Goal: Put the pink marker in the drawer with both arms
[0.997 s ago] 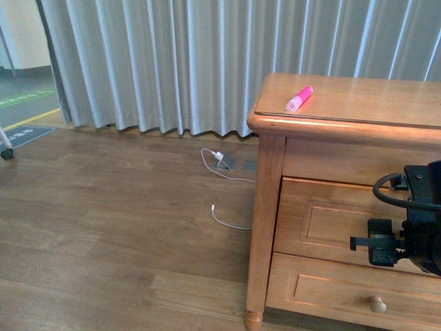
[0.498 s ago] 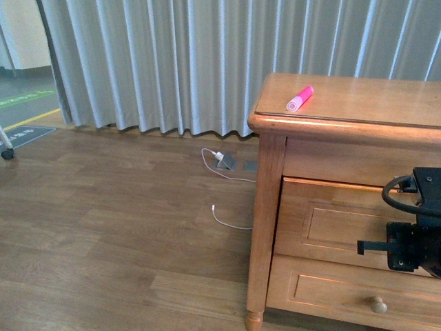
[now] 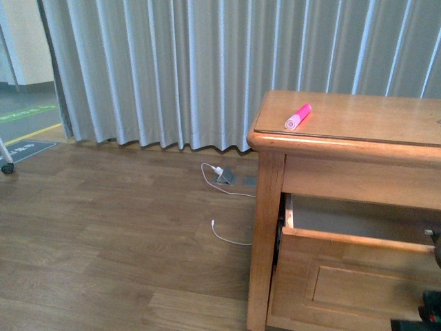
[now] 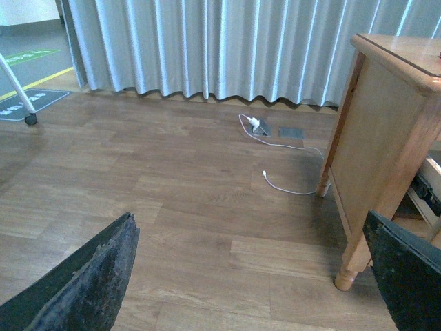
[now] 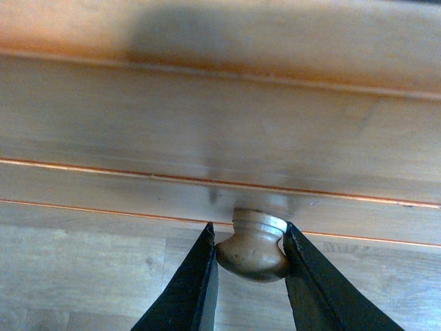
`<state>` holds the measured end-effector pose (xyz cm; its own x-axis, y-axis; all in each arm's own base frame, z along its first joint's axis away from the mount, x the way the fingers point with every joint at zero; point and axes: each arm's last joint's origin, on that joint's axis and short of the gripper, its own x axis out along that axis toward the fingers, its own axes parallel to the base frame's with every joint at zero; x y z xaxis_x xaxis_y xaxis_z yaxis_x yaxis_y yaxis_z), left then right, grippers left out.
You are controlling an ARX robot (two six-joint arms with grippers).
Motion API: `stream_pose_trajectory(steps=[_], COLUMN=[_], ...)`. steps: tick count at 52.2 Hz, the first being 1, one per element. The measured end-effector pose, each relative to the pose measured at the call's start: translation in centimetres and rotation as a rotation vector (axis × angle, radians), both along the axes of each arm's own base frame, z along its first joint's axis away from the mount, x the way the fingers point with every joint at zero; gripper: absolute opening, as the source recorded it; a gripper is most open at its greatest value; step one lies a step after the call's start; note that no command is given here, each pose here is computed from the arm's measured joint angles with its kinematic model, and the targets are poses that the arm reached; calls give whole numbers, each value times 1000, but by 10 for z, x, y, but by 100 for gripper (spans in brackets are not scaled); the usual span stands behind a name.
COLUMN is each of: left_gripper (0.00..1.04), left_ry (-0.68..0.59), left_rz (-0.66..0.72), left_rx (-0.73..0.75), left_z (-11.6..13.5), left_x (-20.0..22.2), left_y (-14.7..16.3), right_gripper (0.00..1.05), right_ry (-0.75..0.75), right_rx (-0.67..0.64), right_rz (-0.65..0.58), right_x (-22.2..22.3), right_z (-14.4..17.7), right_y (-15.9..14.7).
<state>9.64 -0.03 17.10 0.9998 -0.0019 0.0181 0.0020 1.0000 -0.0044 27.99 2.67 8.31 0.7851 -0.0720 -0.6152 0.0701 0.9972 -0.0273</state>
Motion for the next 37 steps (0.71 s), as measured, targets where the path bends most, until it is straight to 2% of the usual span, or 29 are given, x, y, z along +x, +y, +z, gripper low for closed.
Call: stream_pose_trajectory(steps=[13, 26, 37], left_gripper=[99, 99, 99], left_ry=[0, 0, 0], left_rz=[0, 0, 0], left_rx=[0, 0, 0], left_z=[0, 0, 0], left_x=[0, 0, 0], left_y=[0, 0, 0], right_gripper=[23, 63, 96], right_ry=[12, -7, -42], right_rx=[32, 24, 82], right_rz=[35, -5, 21], right_x=[-51, -73, -99], right_z=[-2, 9, 44], right_y=[-7, -8, -4])
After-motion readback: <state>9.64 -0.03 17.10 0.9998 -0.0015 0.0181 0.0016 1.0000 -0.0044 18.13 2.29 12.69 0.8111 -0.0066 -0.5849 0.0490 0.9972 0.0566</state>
